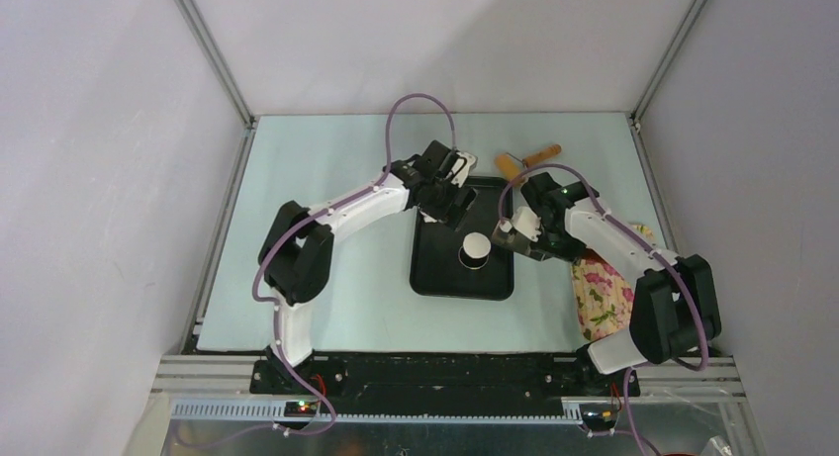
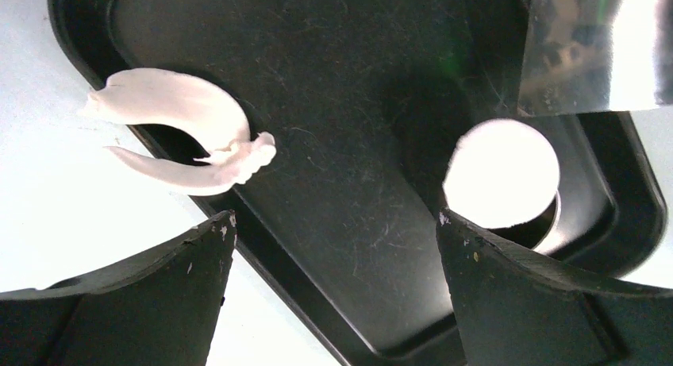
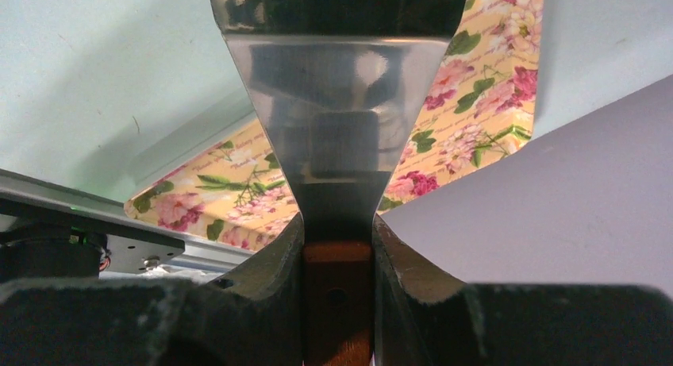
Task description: Roll out the dumpling wrappers from the dough
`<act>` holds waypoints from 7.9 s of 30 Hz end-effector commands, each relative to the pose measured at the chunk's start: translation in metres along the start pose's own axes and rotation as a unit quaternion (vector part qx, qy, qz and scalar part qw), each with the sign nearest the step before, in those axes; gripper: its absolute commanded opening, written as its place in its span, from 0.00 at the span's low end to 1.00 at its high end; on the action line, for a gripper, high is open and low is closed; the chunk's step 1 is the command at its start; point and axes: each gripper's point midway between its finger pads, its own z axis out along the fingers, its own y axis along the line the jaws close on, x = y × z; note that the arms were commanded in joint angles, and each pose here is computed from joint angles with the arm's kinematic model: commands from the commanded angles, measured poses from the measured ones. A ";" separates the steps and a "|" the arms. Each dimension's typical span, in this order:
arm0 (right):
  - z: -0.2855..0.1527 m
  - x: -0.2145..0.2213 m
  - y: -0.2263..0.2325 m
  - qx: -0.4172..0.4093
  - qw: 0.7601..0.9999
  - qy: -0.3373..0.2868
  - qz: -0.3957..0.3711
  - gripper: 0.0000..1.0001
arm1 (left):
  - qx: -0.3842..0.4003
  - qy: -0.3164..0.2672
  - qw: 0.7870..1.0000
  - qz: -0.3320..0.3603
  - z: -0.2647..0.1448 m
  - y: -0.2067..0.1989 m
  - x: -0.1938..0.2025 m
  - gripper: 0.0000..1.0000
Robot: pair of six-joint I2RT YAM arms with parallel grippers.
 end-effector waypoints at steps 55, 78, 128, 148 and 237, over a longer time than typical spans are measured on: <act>0.014 -0.064 0.045 -0.118 0.978 -0.146 0.092 0.00 | -0.104 0.029 0.994 0.010 0.011 0.014 -0.020 0.99; 0.016 -0.065 0.042 -0.173 0.964 -0.145 0.137 0.00 | -0.066 0.075 0.995 0.022 0.020 -0.009 0.016 1.00; 0.015 -0.043 0.066 -0.154 0.981 -0.091 0.076 0.00 | -0.065 0.061 0.996 -0.010 0.020 -0.006 -0.013 1.00; 0.020 -0.046 0.069 -0.164 0.979 -0.086 0.080 0.00 | -0.012 0.131 0.991 0.007 -0.013 -0.011 0.044 1.00; 0.040 -0.054 0.070 -0.158 0.983 -0.057 0.071 0.00 | -0.065 0.090 0.993 0.035 -0.040 -0.036 0.054 0.98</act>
